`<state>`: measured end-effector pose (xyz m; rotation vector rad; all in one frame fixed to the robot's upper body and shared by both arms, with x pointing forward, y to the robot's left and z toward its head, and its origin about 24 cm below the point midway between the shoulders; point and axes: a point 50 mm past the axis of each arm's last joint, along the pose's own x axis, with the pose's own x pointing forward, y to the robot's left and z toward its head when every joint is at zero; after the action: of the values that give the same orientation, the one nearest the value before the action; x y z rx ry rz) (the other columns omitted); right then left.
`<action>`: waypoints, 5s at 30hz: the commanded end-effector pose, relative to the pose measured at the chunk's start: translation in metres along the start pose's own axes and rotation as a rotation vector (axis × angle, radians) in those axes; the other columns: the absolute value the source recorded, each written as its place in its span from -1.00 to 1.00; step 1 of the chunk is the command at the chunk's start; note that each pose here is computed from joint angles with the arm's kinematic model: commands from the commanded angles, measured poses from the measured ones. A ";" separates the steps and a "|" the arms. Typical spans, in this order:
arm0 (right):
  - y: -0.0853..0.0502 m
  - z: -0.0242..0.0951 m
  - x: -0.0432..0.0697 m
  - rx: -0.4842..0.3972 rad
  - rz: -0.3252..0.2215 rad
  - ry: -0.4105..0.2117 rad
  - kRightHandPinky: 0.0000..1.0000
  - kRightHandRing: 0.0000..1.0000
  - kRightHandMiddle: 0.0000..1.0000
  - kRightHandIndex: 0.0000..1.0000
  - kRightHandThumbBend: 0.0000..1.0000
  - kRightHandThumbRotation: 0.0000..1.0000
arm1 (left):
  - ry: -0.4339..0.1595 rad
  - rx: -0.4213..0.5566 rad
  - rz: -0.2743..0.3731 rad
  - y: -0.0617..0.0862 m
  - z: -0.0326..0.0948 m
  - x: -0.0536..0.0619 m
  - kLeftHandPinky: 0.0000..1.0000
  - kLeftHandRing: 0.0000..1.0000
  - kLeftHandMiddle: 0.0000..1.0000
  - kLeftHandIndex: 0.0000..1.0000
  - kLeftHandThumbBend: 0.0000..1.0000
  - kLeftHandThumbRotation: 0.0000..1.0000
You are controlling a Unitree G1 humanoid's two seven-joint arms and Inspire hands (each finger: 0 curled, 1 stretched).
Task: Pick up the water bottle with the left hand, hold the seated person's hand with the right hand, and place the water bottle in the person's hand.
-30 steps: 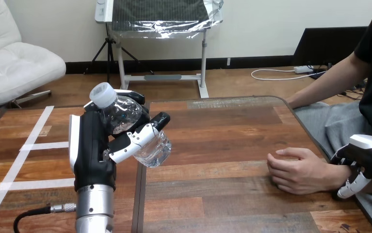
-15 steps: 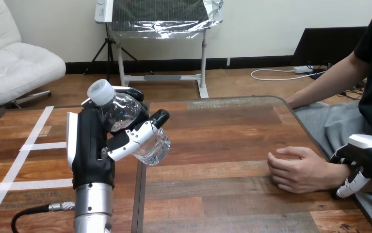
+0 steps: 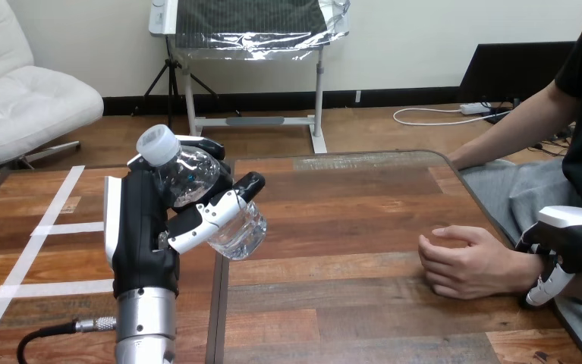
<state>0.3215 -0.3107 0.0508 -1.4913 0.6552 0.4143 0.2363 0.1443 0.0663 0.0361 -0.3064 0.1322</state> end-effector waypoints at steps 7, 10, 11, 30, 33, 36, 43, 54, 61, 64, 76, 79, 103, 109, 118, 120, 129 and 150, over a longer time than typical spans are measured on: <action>0.031 0.029 0.011 -0.016 0.117 -0.079 0.24 0.35 0.56 0.59 0.43 -1.00 | -0.117 -0.027 0.000 -0.002 0.024 0.011 -0.27 -0.22 -0.14 -0.07 0.39 -1.00; 0.032 0.029 0.011 -0.020 0.123 -0.082 0.24 0.35 0.55 0.59 0.45 -1.00 | -0.111 -0.032 0.000 -0.002 0.023 0.011 -0.27 -0.22 -0.14 -0.07 0.38 -1.00; 0.032 0.030 0.011 -0.023 0.121 -0.087 0.24 0.35 0.55 0.59 0.45 -1.00 | -0.110 -0.029 0.001 -0.002 0.023 0.011 -0.28 -0.22 -0.14 -0.07 0.38 -1.00; 0.037 0.032 0.011 -0.015 0.095 -0.134 0.14 0.23 0.39 0.45 0.47 -1.00 | -0.109 -0.020 0.004 -0.001 0.022 0.009 -0.27 -0.22 -0.14 -0.07 0.38 -1.00; 0.039 0.034 0.011 0.005 0.084 -0.138 0.15 0.25 0.39 0.42 0.45 -1.00 | -0.108 -0.024 0.008 0.000 0.021 0.010 -0.27 -0.22 -0.14 -0.07 0.39 -1.00; 0.040 0.035 0.011 0.006 0.077 -0.140 0.14 0.23 0.37 0.40 0.43 -1.00 | -0.107 -0.029 0.010 0.000 0.021 0.010 -0.27 -0.22 -0.14 -0.07 0.39 -1.00; 0.044 0.036 0.012 0.020 0.052 -0.147 0.18 0.22 0.34 0.34 0.37 -1.00 | -0.108 -0.037 0.011 0.000 0.022 0.010 -0.26 -0.22 -0.14 -0.06 0.36 -1.00; 0.046 0.038 0.013 0.037 0.021 -0.160 0.26 0.18 0.24 0.19 0.31 -1.00 | -0.109 -0.042 0.008 0.001 0.021 0.010 -0.25 -0.22 -0.14 -0.06 0.35 -1.00; 0.047 0.038 0.013 0.049 0.008 -0.168 -0.01 0.04 0.16 0.17 0.27 -1.00 | -0.109 -0.039 0.010 0.001 0.021 0.010 -0.24 -0.22 -0.14 -0.06 0.36 -1.00; 0.047 0.038 0.013 0.048 0.000 -0.172 -0.21 -0.06 0.10 0.14 0.26 -1.00 | -0.107 -0.042 0.009 0.001 0.021 0.010 -0.24 -0.21 -0.14 -0.06 0.36 -1.00; 0.048 0.037 0.013 0.067 -0.033 -0.186 -0.47 -0.29 -0.06 0.03 0.26 -1.00 | -0.105 -0.041 0.009 0.001 0.021 0.011 -0.24 -0.21 -0.14 -0.07 0.37 -1.00; 0.048 0.037 0.013 0.076 -0.038 -0.187 -0.48 -0.31 -0.09 -0.02 0.27 -1.00 | -0.104 -0.038 0.011 0.000 0.021 0.011 -0.24 -0.21 -0.14 -0.07 0.37 -1.00; 0.042 0.035 0.010 0.153 -0.118 -0.206 -0.29 -0.12 0.04 -0.01 0.34 -1.00 | -0.107 -0.032 0.008 -0.001 0.020 0.013 -0.24 -0.21 -0.14 -0.06 0.37 -1.00; 0.039 0.033 0.008 0.212 -0.163 -0.247 -0.31 -0.16 -0.03 -0.16 0.37 -1.00 | -0.107 -0.024 0.008 -0.002 0.021 0.013 -0.26 -0.22 -0.15 -0.07 0.38 -1.00; 0.030 0.032 0.006 0.237 -0.187 -0.242 -0.53 -0.38 -0.21 -0.24 0.29 -1.00 | -0.100 -0.030 0.001 -0.005 0.022 0.014 -0.27 -0.22 -0.15 -0.08 0.42 -1.00; 0.028 0.032 0.006 0.235 -0.190 -0.239 -0.53 -0.38 -0.20 -0.22 0.29 -1.00 | -0.101 -0.032 -0.003 -0.005 0.022 0.015 -0.27 -0.22 -0.15 -0.08 0.43 -1.00; 0.020 0.032 0.003 0.208 -0.224 -0.249 -0.54 -0.38 -0.17 -0.12 0.30 -1.00 | -0.103 -0.048 -0.019 -0.008 0.022 0.016 -0.22 -0.21 -0.15 -0.08 0.42 -1.00; 0.005 0.032 -0.007 0.189 -0.303 -0.300 -0.57 -0.44 -0.27 -0.22 0.34 -1.00 | -0.129 -0.038 -0.037 -0.013 0.026 0.019 -0.20 -0.21 -0.16 -0.07 0.41 -1.00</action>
<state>0.3147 -0.2950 0.0469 -1.3149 0.3077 0.2783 0.2366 0.1420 0.0640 0.0225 -0.2827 0.1167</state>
